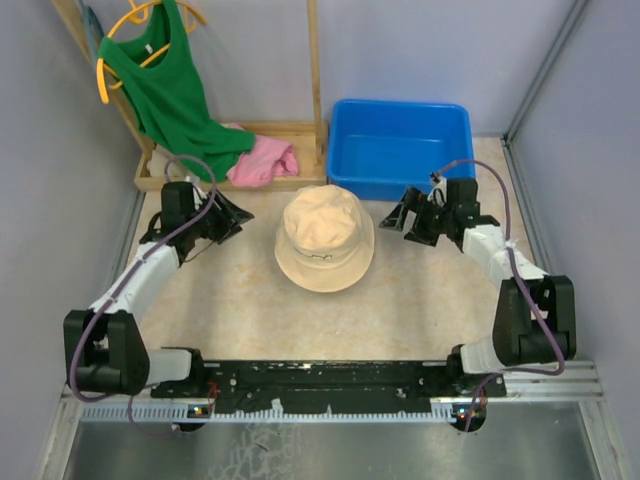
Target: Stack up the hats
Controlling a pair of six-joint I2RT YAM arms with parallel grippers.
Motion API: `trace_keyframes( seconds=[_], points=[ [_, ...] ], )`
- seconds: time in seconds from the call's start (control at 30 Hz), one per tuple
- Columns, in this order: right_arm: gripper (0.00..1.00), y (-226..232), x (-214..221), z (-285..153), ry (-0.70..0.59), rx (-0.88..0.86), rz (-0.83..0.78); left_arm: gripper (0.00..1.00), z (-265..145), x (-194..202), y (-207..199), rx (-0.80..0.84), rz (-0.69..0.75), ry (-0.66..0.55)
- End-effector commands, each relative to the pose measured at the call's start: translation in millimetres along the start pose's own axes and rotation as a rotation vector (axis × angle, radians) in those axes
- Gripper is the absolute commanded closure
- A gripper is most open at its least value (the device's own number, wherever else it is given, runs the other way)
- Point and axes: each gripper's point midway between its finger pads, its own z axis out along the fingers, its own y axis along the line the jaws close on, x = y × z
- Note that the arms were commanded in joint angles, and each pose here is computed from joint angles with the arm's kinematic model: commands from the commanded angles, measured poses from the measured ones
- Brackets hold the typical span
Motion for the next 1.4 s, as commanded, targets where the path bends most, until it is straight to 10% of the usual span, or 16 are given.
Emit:
trace_keyframes(
  seconds=[0.0, 0.07, 0.4, 0.53, 0.8, 1.0, 1.37],
  points=[
    [0.01, 13.6, -36.0, -29.8, -0.113, 0.080, -0.104, 0.25, -24.9, -48.1, -7.8, -0.043, 0.063, -0.171],
    [0.01, 4.2, -40.0, -40.1, -0.138, 0.172, -0.109, 0.01, -35.5, -65.7, -7.9, -0.059, 0.087, -0.226],
    [0.01, -48.7, -17.3, -79.8, -0.089, 0.499, -0.177, 0.01, -84.3, -118.8, 31.2, -0.342, 0.258, -0.465],
    [0.01, -37.3, -20.8, -85.0, -0.128, 0.460, -0.186, 0.01, -83.1, -116.1, 52.8, -0.317, 0.520, -0.602],
    [0.01, -22.9, -13.2, -78.0, -0.110, 0.361, -0.171, 0.01, -100.0, -89.4, 92.4, -0.181, 0.598, -1.038],
    [0.01, -30.6, -14.6, -78.4, -0.114, 0.403, -0.171, 0.00, -45.2, -67.1, 98.3, -0.107, 0.756, -0.836],
    [0.01, -76.3, -59.3, -78.5, -0.199, 0.634, -0.386, 0.01, -34.7, -52.7, 105.2, -0.051, 0.839, -0.855]
  ],
)
